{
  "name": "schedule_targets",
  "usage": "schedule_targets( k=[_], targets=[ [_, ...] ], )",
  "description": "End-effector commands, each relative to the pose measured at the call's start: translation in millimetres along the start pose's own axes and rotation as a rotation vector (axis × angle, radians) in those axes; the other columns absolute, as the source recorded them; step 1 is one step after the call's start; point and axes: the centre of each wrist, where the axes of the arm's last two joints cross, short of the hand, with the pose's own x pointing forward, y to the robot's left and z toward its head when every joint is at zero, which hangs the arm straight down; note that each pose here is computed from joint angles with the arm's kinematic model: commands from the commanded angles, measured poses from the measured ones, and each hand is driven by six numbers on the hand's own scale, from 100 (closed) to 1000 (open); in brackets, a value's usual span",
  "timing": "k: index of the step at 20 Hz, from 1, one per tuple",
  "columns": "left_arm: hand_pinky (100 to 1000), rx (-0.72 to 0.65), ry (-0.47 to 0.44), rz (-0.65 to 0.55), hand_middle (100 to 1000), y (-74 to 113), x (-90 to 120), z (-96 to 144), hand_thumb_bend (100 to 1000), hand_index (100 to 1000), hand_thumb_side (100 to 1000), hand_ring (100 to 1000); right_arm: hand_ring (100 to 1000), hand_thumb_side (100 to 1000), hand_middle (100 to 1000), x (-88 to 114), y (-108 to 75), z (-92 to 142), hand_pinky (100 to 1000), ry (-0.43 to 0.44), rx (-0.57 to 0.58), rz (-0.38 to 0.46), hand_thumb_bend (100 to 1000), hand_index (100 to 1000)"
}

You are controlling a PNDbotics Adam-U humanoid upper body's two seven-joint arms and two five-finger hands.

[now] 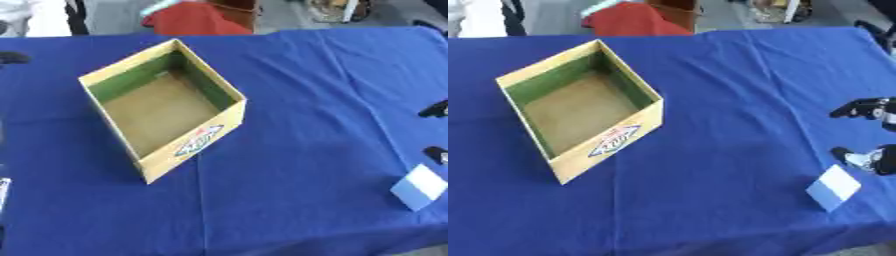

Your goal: Pick up objects on the table and place them in the box.

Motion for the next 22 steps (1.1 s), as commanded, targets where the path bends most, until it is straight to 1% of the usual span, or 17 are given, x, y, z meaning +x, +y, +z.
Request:
schedule_targets(
  k=[1, 2, 8, 13, 18, 20, 22],
  targets=[
    [604, -0.027, -0.024, -0.015, 686, 2.8, 6, -5, 169, 755, 933, 810, 932, 634, 915, -2, -13.0, 8, 896, 0.008, 0.025, 0.036, 267, 957],
    [604, -0.027, -0.023, -0.015, 686, 2.7, 6, -5, 167, 755, 933, 810, 933, 643, 916, -2, -12.5, 8, 896, 0.004, 0.042, 0.037, 254, 959],
    [604, -0.028, -0.023, -0.018, 686, 3.3, 6, -5, 166, 755, 933, 811, 941, 674, 923, -4, -10.9, 8, 899, -0.002, 0.129, 0.025, 278, 964],
    [603, -0.030, -0.024, -0.023, 686, 3.7, 6, -6, 166, 755, 934, 811, 935, 693, 925, -5, -9.3, 8, 892, -0.008, 0.168, 0.014, 289, 966],
    [603, -0.029, -0.024, -0.024, 686, 3.7, 6, -6, 167, 755, 934, 811, 929, 715, 927, -8, -1.5, 6, 883, -0.008, 0.195, -0.014, 308, 970],
    [603, -0.029, -0.024, -0.023, 686, 3.5, 6, -6, 167, 754, 934, 811, 935, 730, 929, -10, 2.2, 5, 881, 0.002, 0.197, -0.019, 323, 973],
    [603, -0.029, -0.024, -0.023, 686, 3.3, 6, -6, 166, 754, 935, 811, 934, 735, 928, -11, 5.7, 3, 874, 0.006, 0.192, -0.026, 319, 972]
  ],
)
